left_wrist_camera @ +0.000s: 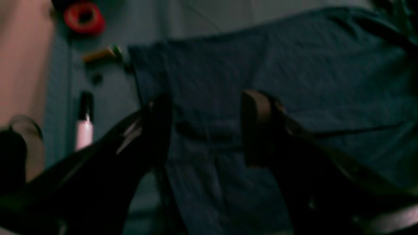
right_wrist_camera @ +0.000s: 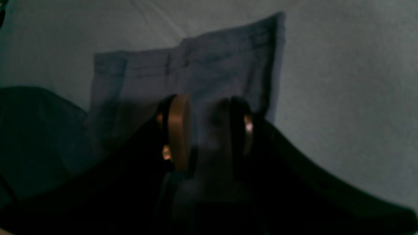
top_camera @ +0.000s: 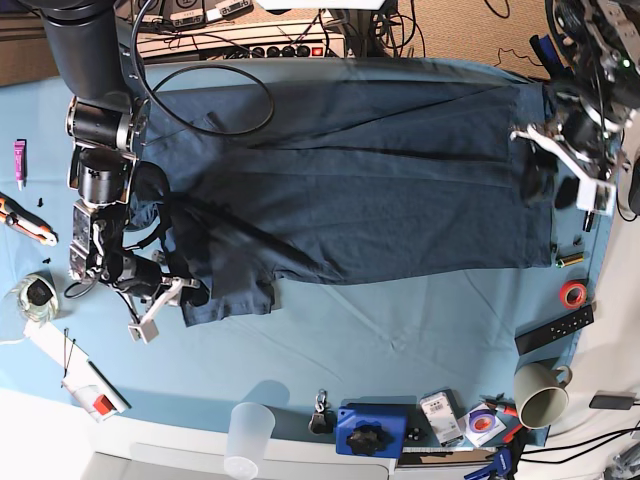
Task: Fold the T-shirt properly
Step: 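Fold the grasped corner with the right gripper toward the shirt's middle, then move the left gripper to the shirt's side edge and grasp it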
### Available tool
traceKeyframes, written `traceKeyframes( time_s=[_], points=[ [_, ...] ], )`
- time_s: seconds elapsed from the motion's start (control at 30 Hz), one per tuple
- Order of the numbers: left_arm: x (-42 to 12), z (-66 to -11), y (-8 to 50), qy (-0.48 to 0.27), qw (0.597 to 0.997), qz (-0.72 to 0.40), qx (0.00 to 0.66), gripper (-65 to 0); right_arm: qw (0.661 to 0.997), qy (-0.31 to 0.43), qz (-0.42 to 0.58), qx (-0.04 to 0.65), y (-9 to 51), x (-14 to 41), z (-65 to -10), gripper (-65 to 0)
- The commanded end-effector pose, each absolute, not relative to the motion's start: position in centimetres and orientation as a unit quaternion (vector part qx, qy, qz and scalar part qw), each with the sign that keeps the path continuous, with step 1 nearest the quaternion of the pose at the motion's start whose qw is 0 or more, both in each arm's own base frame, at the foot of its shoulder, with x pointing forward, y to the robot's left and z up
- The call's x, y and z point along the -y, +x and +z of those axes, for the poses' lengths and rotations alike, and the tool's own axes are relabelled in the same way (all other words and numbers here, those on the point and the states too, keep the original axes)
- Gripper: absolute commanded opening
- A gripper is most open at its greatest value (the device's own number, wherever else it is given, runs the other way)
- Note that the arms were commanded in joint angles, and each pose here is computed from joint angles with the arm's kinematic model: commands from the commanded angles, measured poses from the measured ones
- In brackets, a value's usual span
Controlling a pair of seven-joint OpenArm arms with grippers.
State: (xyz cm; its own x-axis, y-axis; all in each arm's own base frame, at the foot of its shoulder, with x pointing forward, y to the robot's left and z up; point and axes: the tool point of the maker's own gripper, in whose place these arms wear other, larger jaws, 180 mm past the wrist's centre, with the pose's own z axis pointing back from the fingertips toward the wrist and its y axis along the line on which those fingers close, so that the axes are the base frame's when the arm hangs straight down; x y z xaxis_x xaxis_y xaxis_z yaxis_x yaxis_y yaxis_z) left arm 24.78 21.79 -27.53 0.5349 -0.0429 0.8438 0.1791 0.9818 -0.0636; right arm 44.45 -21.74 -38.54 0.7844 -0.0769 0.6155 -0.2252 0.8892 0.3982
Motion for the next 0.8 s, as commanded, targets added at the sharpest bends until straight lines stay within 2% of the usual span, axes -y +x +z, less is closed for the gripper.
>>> traceKeyframes(
  time_s=[0.0, 0.23, 0.43, 0.63, 0.77],
  points=[
    [-22.3, -26.4, 25.8, -0.063, 0.862, -0.071, 0.498, -31.4, 0.913, 0.217, 0.043, 0.342, 45.5, 23.1, -36.9, -44.8],
    [-26.9, -29.8, 28.9, -0.070, 0.885, -0.019, 0.460, -31.4, 0.921, 0.209, 0.045, 0.327, 44.9, 23.9, -37.1, -44.8],
    [-26.2, -33.7, 31.9, -0.097, 0.912, -0.040, 0.397, -31.4, 0.922, 0.207, 0.044, 0.324, 44.8, 24.2, -37.2, -44.8],
    [-28.0, -37.3, 34.0, -0.028, 0.942, 0.007, 0.334, -31.4, 0.928, 0.206, 0.048, 0.308, 44.3, 24.2, -37.6, -44.8],
    [-28.4, -38.4, 34.4, -0.044, 0.947, 0.037, 0.317, -31.4, 0.928, 0.204, 0.047, 0.308, 44.2, 24.5, -37.5, -44.8]
  ],
)
